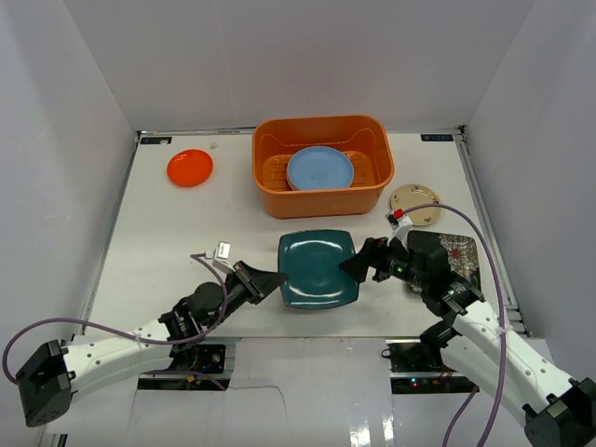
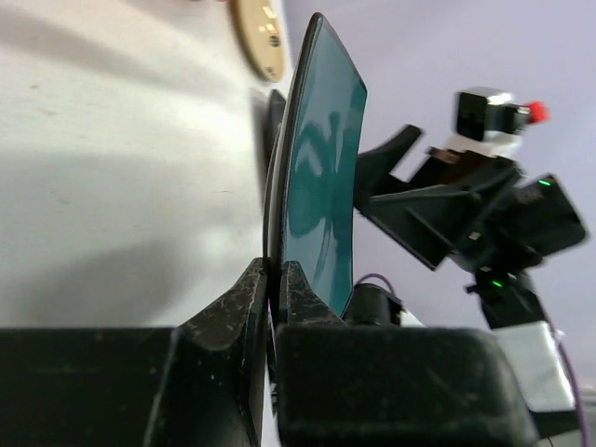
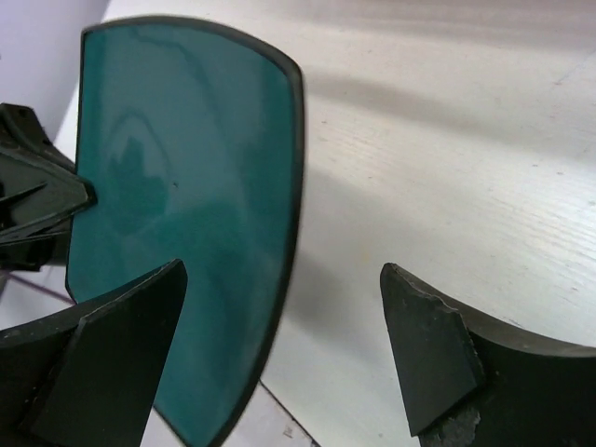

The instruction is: Place the plates into the plastic bin on the countertop

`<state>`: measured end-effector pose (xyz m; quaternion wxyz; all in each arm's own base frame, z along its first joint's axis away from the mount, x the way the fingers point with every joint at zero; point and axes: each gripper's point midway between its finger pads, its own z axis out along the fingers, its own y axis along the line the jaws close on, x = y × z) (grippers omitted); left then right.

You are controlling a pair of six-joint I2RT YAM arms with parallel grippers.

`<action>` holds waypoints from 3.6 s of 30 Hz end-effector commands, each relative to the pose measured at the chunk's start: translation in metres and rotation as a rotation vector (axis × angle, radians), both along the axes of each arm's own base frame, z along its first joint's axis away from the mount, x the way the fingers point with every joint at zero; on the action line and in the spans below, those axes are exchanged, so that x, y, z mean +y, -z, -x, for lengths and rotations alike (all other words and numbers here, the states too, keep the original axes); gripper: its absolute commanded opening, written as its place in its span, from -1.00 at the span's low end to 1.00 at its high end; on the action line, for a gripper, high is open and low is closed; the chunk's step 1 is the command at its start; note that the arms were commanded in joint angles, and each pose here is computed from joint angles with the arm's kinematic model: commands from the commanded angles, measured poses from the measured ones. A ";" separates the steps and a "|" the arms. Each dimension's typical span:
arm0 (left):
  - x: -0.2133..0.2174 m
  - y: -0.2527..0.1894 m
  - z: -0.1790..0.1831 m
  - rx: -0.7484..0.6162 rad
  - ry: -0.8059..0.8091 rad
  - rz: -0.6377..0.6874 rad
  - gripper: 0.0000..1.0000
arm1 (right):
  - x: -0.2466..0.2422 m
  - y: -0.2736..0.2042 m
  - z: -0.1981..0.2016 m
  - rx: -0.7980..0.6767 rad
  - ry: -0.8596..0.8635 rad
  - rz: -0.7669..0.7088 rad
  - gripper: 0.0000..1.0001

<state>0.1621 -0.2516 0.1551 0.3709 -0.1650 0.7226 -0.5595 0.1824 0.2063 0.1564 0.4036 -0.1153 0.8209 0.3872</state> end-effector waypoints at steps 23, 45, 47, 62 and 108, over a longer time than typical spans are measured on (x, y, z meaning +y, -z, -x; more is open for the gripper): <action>0.029 -0.136 -0.011 -0.337 -0.068 -0.167 0.77 | 0.051 -0.171 -0.028 -0.165 -0.176 -0.447 -0.84; 0.069 -0.085 -0.018 -0.275 -0.111 -0.595 0.96 | 0.032 -0.186 -0.299 -0.093 0.055 -0.271 -0.84; 0.067 -0.079 -0.018 -0.264 -0.101 -0.601 0.96 | 0.032 -0.176 -0.307 -0.060 0.057 -0.245 -0.85; 0.044 -0.049 -0.017 -0.210 -0.020 -0.617 0.96 | 0.033 -0.058 -0.330 0.177 0.082 -0.119 -0.74; -0.207 0.039 -0.018 -0.027 0.401 -0.426 0.60 | -0.035 -0.229 -0.139 -0.406 0.300 -0.037 -0.84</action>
